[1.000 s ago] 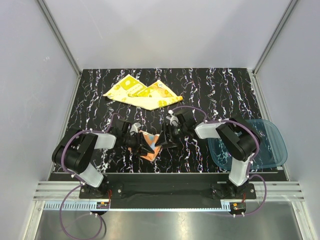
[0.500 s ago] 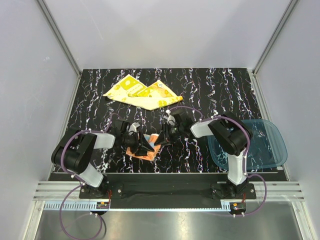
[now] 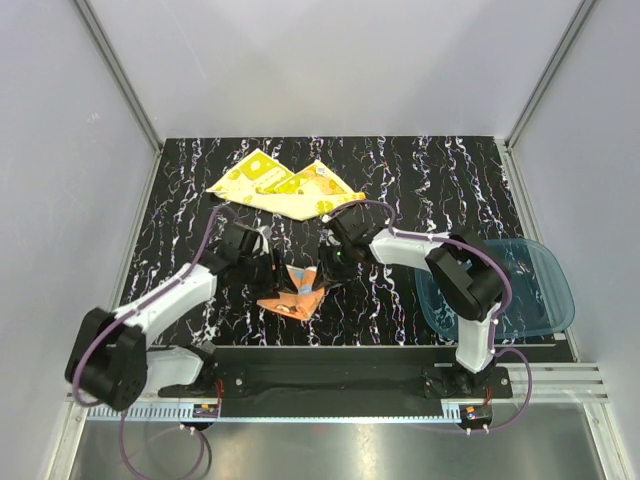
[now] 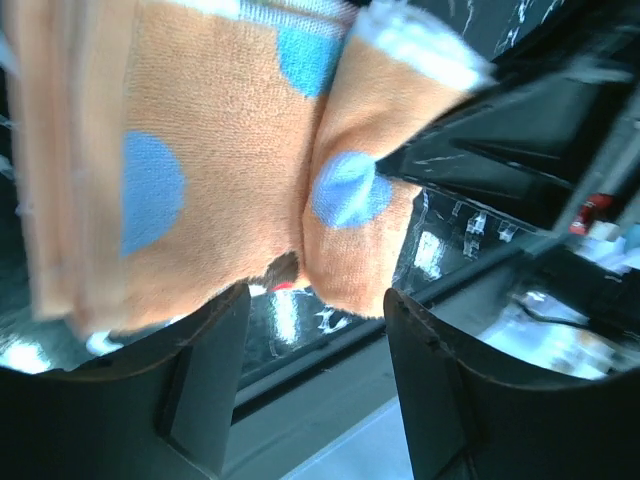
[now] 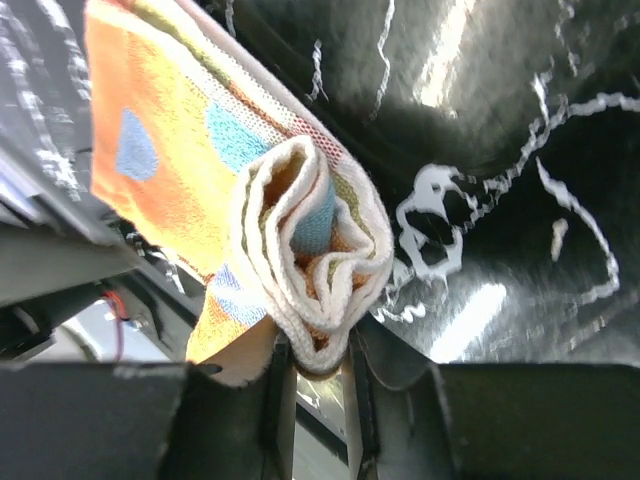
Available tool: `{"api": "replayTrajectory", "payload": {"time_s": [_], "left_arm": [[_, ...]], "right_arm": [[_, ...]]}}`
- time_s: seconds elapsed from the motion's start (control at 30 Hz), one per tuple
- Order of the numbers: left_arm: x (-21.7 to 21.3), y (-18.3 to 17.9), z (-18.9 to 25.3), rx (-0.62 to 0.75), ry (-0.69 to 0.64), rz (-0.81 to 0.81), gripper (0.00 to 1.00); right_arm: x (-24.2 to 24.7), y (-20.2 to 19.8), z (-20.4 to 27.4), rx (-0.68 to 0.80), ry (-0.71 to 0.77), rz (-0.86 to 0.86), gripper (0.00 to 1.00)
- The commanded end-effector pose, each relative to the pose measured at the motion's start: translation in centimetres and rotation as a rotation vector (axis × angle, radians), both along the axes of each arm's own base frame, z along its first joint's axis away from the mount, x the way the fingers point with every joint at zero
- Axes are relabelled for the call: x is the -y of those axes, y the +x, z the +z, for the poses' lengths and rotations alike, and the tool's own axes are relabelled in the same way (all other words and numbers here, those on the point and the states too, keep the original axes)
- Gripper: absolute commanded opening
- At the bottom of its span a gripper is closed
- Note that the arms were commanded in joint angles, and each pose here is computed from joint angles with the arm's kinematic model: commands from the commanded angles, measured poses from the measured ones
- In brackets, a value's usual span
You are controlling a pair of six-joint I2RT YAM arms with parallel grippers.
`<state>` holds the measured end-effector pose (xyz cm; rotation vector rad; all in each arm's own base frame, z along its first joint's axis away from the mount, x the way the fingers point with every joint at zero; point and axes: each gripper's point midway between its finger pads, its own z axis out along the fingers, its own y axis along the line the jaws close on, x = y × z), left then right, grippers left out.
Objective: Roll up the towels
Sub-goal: Roll the towel
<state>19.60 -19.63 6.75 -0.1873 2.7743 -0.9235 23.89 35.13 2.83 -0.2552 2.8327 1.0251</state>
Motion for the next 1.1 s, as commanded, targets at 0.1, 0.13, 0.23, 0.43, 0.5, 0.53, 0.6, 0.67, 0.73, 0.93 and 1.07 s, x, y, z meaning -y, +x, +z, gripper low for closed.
{"api": "replayTrajectory", "payload": {"time_s": [0.1, 0.13, 0.23, 0.43, 0.5, 0.53, 0.6, 0.67, 0.73, 0.93, 1.07], "left_arm": [[-1.0, 0.6, 4.8, 0.332, 0.239, -0.031, 0.62], [-0.7, 0.8, 5.5, 0.379, 0.235, -0.032, 0.62], [0.5, -0.1, 5.7, 0.436, 0.232, -0.080, 0.63], [3.5, -1.6, 5.1, 0.508, 0.264, -0.175, 0.63], [4.6, -2.0, 5.1, 0.531, 0.269, -0.202, 0.63], [5.0, -1.9, 4.8, 0.530, 0.278, -0.207, 0.62], [6.0, -2.0, 4.7, 0.537, 0.275, -0.223, 0.62], [6.5, -1.9, 4.0, 0.529, 0.294, -0.234, 0.63], [6.7, -1.7, 2.9, 0.523, 0.327, -0.242, 0.63], [6.0, -1.2, 0.3, 0.510, 0.411, -0.239, 0.63], [5.9, -1.6, -1.3, 0.484, 0.433, -0.258, 0.63]], "right_arm": [[1.2, -0.8, 0.8, 0.027, -0.214, 0.022, 0.24], [1.0, -1.1, 1.1, 0.024, -0.228, 0.032, 0.24], [0.9, -1.0, 1.2, 0.018, -0.273, 0.032, 0.23], [0.3, -0.5, 1.9, 0.011, -0.296, 0.025, 0.23], [0.1, -0.7, 1.7, -0.003, -0.306, 0.033, 0.22], [-0.2, -0.5, 1.9, 0.004, -0.299, 0.035, 0.22], [-0.6, -0.7, 1.6, -0.010, -0.298, 0.045, 0.21], [-0.9, -0.6, 1.7, -0.011, -0.292, 0.048, 0.21], [-1.1, -0.7, 1.5, -0.017, -0.291, 0.053, 0.21], [-1.4, -0.8, 1.5, -0.023, -0.274, 0.057, 0.20], [-1.6, -0.6, 1.5, -0.024, -0.270, 0.061, 0.20]]}}
